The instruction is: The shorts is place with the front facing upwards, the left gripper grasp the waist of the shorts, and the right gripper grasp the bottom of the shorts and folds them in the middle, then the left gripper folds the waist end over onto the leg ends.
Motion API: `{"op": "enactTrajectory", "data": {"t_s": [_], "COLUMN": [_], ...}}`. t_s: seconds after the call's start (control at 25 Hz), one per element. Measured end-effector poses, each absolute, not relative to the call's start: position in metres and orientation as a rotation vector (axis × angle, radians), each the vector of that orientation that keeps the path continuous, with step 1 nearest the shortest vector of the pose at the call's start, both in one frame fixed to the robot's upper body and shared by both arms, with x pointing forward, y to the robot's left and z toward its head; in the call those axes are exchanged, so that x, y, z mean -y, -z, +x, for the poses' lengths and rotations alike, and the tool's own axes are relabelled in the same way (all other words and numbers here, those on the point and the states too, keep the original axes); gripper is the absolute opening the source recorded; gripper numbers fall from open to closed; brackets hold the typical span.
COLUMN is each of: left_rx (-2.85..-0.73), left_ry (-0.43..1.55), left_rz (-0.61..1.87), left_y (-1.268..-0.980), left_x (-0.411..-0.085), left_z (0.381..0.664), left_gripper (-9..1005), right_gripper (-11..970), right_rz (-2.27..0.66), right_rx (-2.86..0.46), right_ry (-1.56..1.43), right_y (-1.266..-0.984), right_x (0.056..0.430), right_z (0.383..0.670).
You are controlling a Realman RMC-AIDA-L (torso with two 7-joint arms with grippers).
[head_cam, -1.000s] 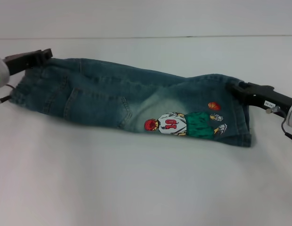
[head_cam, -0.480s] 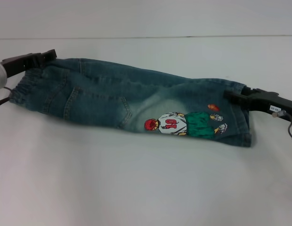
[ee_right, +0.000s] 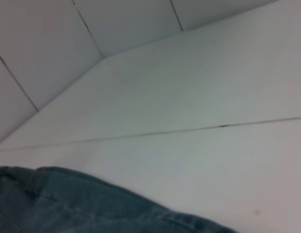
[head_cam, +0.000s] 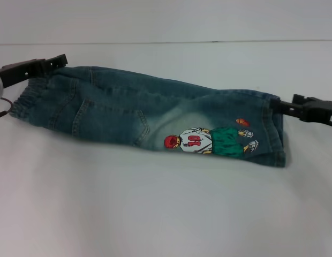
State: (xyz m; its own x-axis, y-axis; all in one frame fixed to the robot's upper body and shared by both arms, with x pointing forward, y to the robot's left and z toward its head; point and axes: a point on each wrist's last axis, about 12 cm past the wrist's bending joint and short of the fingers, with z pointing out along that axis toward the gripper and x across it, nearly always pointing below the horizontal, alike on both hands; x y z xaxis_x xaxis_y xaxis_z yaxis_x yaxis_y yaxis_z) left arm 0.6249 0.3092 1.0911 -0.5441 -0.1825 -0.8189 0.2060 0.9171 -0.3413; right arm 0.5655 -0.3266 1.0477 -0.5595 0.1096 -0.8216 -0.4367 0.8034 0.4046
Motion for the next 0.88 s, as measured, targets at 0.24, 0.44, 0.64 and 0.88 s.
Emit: {"op": "enactTrajectory", "data": {"t_s": [0.24, 0.44, 0.64, 0.88], "left_rx": [-2.075, -2.083, -2.084, -2.107], "left_ry": [0.538, 0.584, 0.637, 0.671], "left_rz": [0.026, 0.028, 0.028, 0.030], "left_y": [-1.097, -1.099, -1.101, -1.104], "left_x": [-0.318, -0.330, -0.340, -0.354], "left_z": [0.618, 0.609, 0.601, 0.592], "left_gripper": [868, 860, 852, 842], "right_gripper": [957, 957, 958, 957], "right_rz": [-0.184, -0.300, -0.590, -0.848], "right_rx": [-1.903, -1.751, -1.682, -1.726], "right_ry": [-0.801, -0.952, -1.072, -1.129], "right_y": [-1.071, -1.099, -1.121, -1.119], "right_x": [0.353, 0.355, 0.337, 0.305], "right_z": [0.551, 0.537, 0.526, 0.520]}}
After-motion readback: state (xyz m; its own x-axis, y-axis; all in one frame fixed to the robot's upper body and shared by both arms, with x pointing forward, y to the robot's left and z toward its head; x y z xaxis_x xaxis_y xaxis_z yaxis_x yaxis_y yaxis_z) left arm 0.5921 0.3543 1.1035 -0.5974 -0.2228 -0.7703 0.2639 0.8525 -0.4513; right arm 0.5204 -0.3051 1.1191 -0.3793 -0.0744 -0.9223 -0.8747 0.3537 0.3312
